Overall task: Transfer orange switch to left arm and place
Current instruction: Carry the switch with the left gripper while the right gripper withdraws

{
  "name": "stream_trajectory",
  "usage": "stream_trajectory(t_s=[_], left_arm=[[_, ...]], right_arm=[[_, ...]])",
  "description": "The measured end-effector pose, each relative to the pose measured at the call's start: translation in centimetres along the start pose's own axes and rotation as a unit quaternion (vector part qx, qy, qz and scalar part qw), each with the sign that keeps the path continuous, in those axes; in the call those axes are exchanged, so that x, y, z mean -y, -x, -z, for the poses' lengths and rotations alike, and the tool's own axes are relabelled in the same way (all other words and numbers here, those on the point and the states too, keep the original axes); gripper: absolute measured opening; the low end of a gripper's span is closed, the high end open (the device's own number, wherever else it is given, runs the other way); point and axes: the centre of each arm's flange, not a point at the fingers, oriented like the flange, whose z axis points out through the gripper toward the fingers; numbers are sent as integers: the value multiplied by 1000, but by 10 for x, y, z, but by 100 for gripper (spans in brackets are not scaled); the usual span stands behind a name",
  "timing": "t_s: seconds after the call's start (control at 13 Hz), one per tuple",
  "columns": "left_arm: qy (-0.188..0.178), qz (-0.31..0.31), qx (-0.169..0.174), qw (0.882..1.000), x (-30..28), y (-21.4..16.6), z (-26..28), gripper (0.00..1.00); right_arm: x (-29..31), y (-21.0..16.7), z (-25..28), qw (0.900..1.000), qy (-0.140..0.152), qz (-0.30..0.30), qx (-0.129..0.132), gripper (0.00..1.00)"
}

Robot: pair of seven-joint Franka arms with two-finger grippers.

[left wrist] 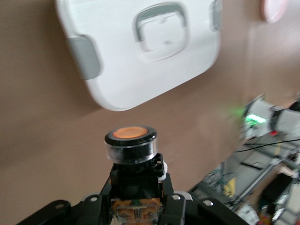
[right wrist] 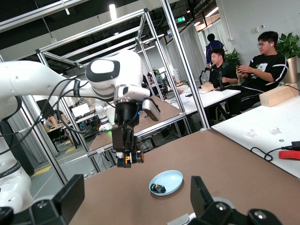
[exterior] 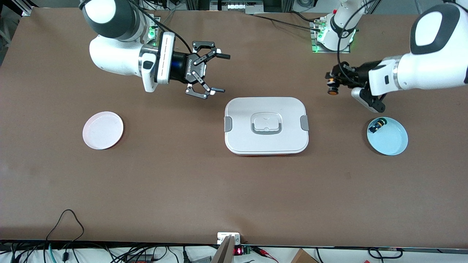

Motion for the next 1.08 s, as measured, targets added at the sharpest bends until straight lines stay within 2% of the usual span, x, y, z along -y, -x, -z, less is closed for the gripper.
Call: stream_trajectory(t_s=[0.23,0.38,0.54,0.77,0.92,1.08], left_arm=[[-85,-46,51,994,85,-11,-2,41],[-118,-71,73,988,145,-18,-9,41],[-150,-96,93,980,199,-20,-19,41],[-185,-159,108,964,260,-23,-33,41],[-212,-208,125,947,291,-27,-44,41],[-232,-251,146,928,310,-31,-57,41]], right_arm=[[1,-3,2,998,1,-70,-1,100],[4,-7,3,991,1,-135,-3,100],[5,-10,6,980,2,-197,-4,100],[1,-12,12,959,8,-283,0,100],[-7,-12,22,951,24,-306,24,100],[-17,-13,38,942,27,-330,50,100]])
